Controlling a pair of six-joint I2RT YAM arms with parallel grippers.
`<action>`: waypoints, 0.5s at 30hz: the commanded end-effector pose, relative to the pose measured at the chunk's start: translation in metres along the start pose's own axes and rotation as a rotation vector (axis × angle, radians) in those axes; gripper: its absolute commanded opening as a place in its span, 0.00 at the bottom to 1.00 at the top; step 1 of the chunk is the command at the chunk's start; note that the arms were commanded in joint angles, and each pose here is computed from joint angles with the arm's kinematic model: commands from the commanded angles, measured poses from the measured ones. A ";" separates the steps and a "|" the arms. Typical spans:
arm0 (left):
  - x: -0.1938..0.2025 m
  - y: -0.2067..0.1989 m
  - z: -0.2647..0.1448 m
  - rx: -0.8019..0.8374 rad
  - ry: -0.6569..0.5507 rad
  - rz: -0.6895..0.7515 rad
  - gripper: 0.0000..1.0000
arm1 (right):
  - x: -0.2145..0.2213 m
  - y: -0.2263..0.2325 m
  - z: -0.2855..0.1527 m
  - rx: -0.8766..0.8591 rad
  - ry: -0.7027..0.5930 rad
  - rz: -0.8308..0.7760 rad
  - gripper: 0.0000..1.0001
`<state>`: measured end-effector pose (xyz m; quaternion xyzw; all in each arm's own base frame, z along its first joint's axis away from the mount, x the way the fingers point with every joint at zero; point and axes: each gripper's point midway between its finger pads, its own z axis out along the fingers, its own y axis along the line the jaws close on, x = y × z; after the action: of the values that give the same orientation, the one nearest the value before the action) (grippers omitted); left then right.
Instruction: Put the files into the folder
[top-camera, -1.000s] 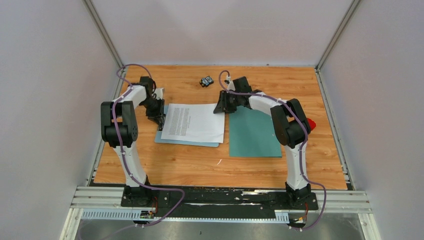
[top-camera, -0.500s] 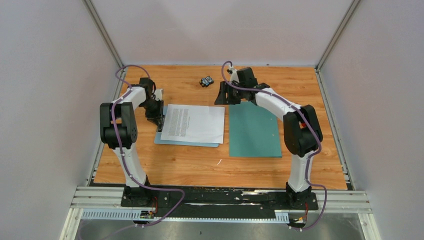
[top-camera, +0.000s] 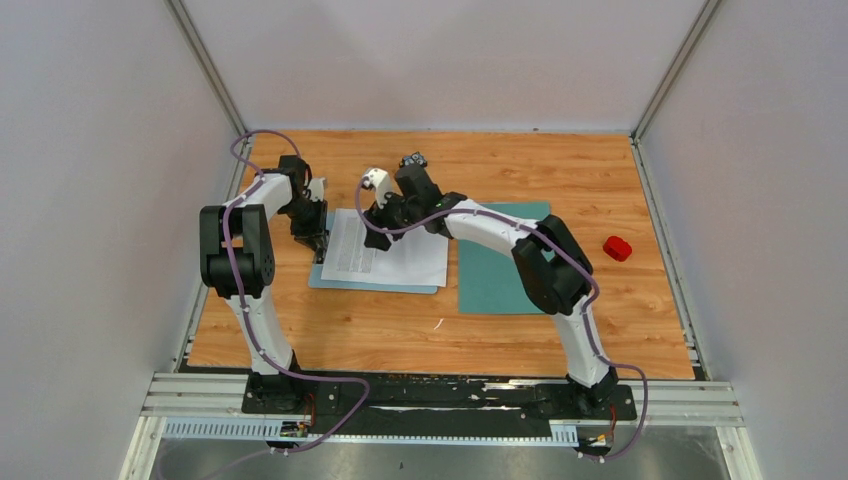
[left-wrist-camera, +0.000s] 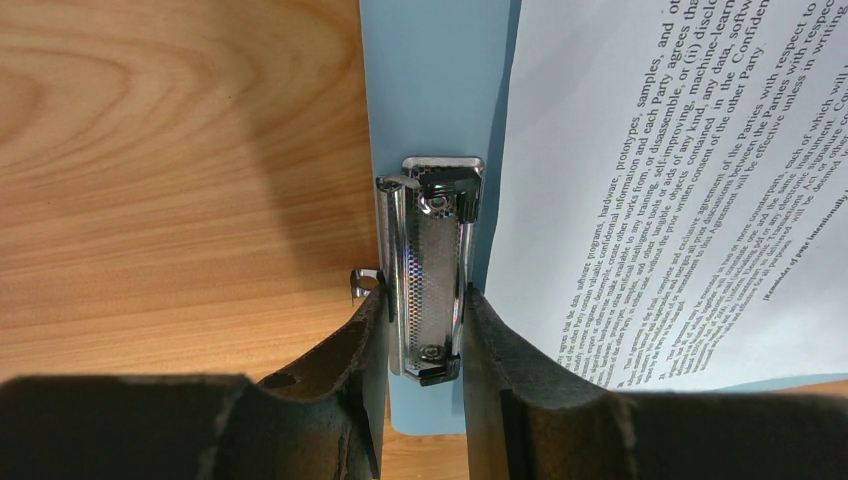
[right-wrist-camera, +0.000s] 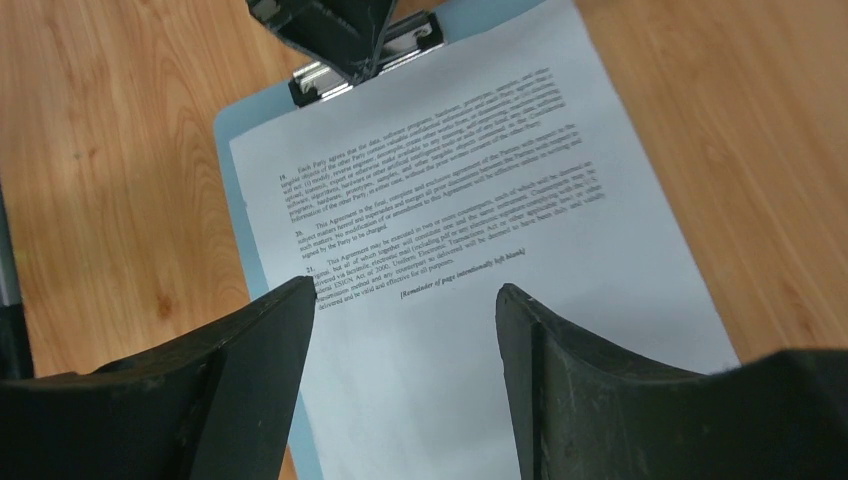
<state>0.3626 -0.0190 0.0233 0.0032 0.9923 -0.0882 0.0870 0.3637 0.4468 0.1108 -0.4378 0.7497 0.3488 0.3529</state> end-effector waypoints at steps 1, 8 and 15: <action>-0.003 -0.003 -0.007 0.018 -0.025 0.009 0.00 | -0.006 -0.004 0.034 -0.002 -0.002 -0.168 0.68; -0.002 -0.004 -0.009 0.025 -0.025 0.011 0.00 | 0.012 -0.001 0.067 -0.044 0.046 -0.173 0.67; -0.005 -0.013 -0.010 0.074 -0.032 0.013 0.00 | 0.040 -0.003 0.085 0.000 0.105 -0.181 0.65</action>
<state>0.3626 -0.0199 0.0235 0.0049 0.9920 -0.0915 0.0872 0.3655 0.4913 0.0391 -0.5107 0.7305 0.3119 0.3291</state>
